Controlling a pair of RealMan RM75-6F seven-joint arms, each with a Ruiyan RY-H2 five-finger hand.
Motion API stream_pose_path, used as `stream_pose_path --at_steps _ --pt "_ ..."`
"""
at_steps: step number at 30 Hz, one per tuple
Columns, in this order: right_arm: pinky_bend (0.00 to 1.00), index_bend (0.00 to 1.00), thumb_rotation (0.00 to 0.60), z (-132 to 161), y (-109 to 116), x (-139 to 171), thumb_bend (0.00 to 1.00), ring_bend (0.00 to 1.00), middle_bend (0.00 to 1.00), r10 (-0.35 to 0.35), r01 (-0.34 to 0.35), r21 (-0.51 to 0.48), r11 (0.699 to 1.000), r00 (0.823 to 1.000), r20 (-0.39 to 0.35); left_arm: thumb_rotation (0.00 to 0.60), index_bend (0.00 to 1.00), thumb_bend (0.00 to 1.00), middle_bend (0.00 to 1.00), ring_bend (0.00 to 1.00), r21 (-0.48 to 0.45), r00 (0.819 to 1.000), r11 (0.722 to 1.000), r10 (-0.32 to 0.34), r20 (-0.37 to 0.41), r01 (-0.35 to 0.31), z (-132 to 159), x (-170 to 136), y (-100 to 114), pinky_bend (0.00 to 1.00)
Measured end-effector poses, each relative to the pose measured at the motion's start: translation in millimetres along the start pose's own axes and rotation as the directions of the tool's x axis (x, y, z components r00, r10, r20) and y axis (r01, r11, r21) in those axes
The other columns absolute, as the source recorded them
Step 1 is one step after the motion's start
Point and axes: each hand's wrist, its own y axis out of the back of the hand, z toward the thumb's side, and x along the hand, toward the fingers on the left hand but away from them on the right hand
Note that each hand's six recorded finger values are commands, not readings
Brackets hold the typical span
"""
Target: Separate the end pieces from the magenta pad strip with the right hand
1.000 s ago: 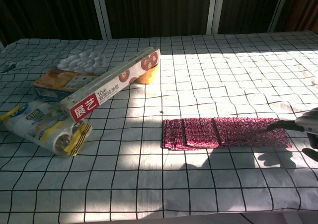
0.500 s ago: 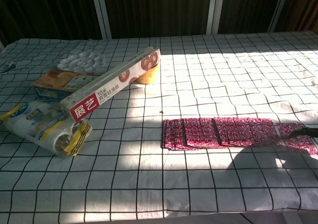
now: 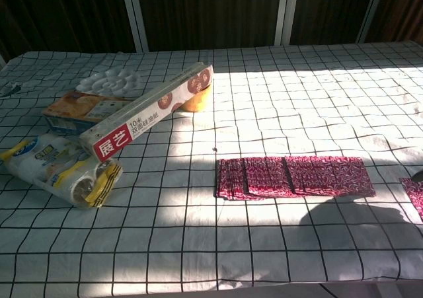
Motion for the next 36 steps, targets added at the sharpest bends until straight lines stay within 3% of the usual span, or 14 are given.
stream_pose_path --at_steps 5,20,29,36 --pt "1.0 0.13 0.6 7 16 -11 0.56 0.99 1.0 -0.045 0.045 -0.007 0.999 0.999 -0.019 0.6 0.0 0.4 0.0 0.0 0.0 1.0 1.0 -0.001 -0.001 0.001 -1 0 0 0.06" --pt "1.0 0.16 0.6 41 17 -57 0.56 0.99 1.0 0.049 -0.047 0.026 0.999 0.997 -0.057 0.6 0.0 0.4 0.0 0.0 -0.009 1.0 1.0 0.01 -0.006 -0.01 -4 -3 4 0.06" --pt "1.0 0.16 0.6 34 13 -65 0.56 0.99 1.0 0.074 -0.074 0.031 0.997 0.997 -0.012 0.6 0.0 0.4 0.0 0.0 -0.008 1.0 1.0 0.009 -0.011 -0.009 -5 -3 4 0.06" --pt "1.0 0.16 0.6 9 13 -73 0.56 0.99 1.0 0.067 -0.07 0.029 0.997 0.995 0.075 0.6 0.0 0.4 0.0 0.0 -0.004 1.0 1.0 0.001 -0.019 -0.001 -6 0 2 0.06"
